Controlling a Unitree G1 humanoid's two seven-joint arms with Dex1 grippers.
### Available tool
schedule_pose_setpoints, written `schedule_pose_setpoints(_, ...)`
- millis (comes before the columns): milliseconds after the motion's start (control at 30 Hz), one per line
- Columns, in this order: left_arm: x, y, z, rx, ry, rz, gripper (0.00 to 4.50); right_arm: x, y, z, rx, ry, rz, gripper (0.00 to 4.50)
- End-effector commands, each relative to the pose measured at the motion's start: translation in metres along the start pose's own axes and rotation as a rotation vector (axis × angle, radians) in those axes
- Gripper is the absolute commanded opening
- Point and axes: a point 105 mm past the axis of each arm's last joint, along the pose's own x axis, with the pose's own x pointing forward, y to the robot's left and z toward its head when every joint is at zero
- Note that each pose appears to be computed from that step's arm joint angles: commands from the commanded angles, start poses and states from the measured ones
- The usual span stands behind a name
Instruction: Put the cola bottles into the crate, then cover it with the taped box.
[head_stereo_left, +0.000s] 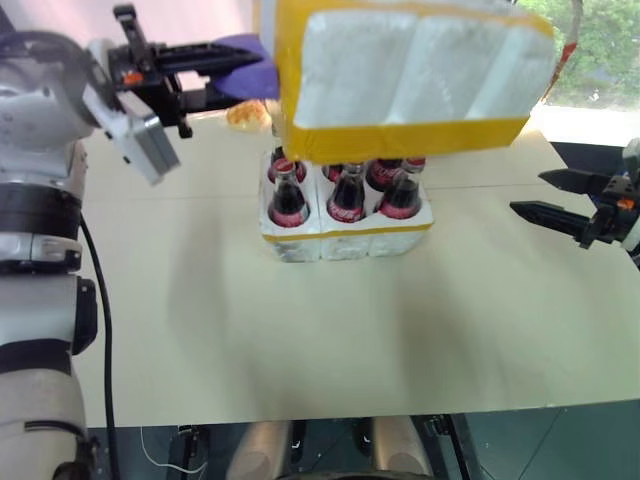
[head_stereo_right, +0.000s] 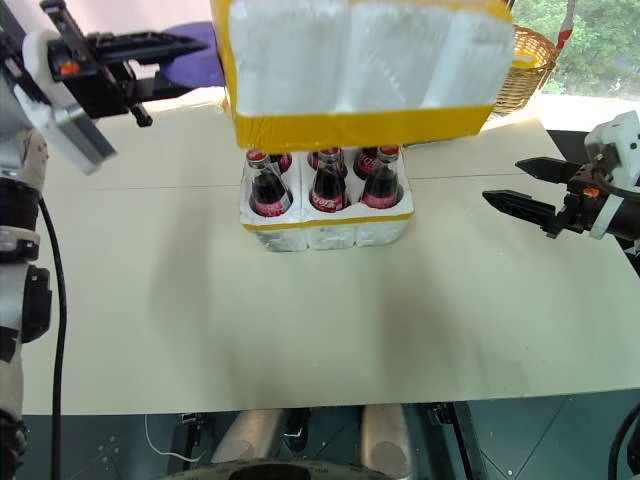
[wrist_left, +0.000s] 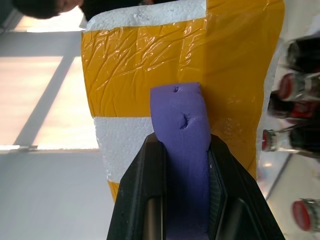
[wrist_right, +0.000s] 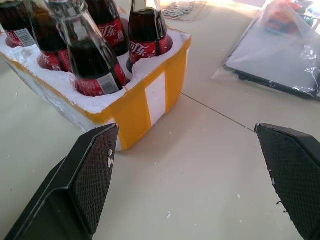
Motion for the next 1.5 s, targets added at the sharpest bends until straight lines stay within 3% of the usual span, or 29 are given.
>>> schedule_pose_setpoints(33, -0.007, 0.002, 0.003, 0.054, 0.001, -0.026, 0.39, -0.002, 0.0, 0.014, -0.041, -0.038, 0.0, 4.5)
schedule_pose_setpoints(233, -0.014, -0.023, -0.005, 0.05, 0.023, -0.152, 0.39, -0.001, 0.002, 0.013, -0.038, -0.039, 0.004, 4.5)
schedule_pose_setpoints(500, -0.025, -0.032, -0.027, -0.008, 0.125, -0.231, 0.39, -0.003, 0.006, 0.011, -0.029, -0.038, -0.001, 4.5)
schedule_pose_setpoints(800, -0.024, -0.036, -0.026, -0.008, 0.11, -0.223, 0.39, -0.005, 0.006, 0.011, -0.029, -0.037, -0.014, 4.5)
schedule_pose_setpoints(1067, -0.029, -0.035, -0.03, -0.029, 0.148, -0.224, 4.37, -0.001, 0.006, 0.012, -0.028, -0.039, -0.009, 4.5)
schedule_pose_setpoints(1500, -0.07, -0.045, -0.044, -0.149, 0.36, -0.306, 4.45, 0.014, 0.005, 0.012, -0.015, -0.044, 0.024, 4.5)
